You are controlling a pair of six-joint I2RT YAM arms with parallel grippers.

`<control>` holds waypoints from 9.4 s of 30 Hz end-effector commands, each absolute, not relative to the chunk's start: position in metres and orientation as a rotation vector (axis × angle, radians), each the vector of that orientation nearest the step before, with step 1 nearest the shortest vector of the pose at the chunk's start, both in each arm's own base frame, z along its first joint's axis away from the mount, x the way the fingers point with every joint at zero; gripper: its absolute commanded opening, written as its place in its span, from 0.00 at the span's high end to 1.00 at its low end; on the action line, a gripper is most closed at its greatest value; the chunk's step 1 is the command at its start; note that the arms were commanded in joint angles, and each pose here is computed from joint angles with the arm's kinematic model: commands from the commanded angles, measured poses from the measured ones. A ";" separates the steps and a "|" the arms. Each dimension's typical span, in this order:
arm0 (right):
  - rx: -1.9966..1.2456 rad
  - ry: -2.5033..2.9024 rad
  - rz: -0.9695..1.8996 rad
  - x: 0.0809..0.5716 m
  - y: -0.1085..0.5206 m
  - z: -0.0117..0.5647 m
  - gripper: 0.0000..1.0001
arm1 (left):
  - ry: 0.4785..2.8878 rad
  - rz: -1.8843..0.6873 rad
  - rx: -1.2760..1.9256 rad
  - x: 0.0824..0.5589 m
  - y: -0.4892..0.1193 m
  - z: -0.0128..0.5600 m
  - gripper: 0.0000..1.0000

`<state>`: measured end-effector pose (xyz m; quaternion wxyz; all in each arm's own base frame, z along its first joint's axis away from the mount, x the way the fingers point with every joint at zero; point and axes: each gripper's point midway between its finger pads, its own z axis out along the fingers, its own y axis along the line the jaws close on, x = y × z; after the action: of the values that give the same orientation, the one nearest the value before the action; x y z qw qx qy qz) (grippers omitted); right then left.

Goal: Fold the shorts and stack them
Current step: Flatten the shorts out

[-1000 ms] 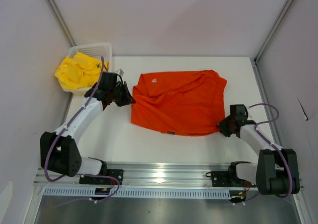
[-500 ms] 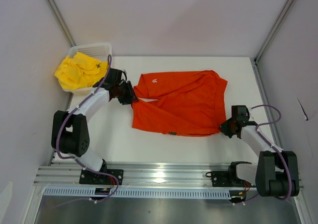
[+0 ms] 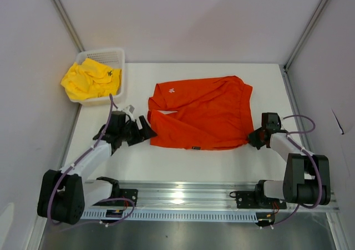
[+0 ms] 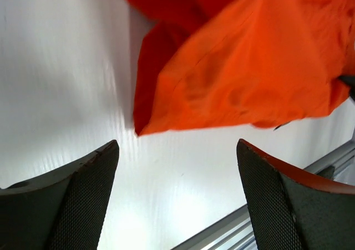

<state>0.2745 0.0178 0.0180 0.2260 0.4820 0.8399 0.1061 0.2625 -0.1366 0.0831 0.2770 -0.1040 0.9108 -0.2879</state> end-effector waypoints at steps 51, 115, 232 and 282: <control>1.231 2.325 0.318 0.273 0.018 0.056 1.00 | 2.092 -1.149 -0.164 0.208 -0.169 0.118 1.00; 0.642 1.647 1.125 0.425 0.078 0.453 1.00 | 1.537 -1.133 -0.113 0.352 -0.099 0.495 1.00; 0.819 2.371 0.134 0.397 -0.052 0.076 0.51 | 2.518 -0.651 0.362 0.212 -0.312 0.054 0.20; 0.876 2.389 0.342 0.404 -0.037 0.074 0.47 | 2.378 -0.441 0.380 0.192 -0.251 0.114 0.27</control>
<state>0.3830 -0.0479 0.0734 0.2753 0.3331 0.8982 0.0809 0.2020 -0.2536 0.1175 0.3354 0.1274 0.9122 -0.1978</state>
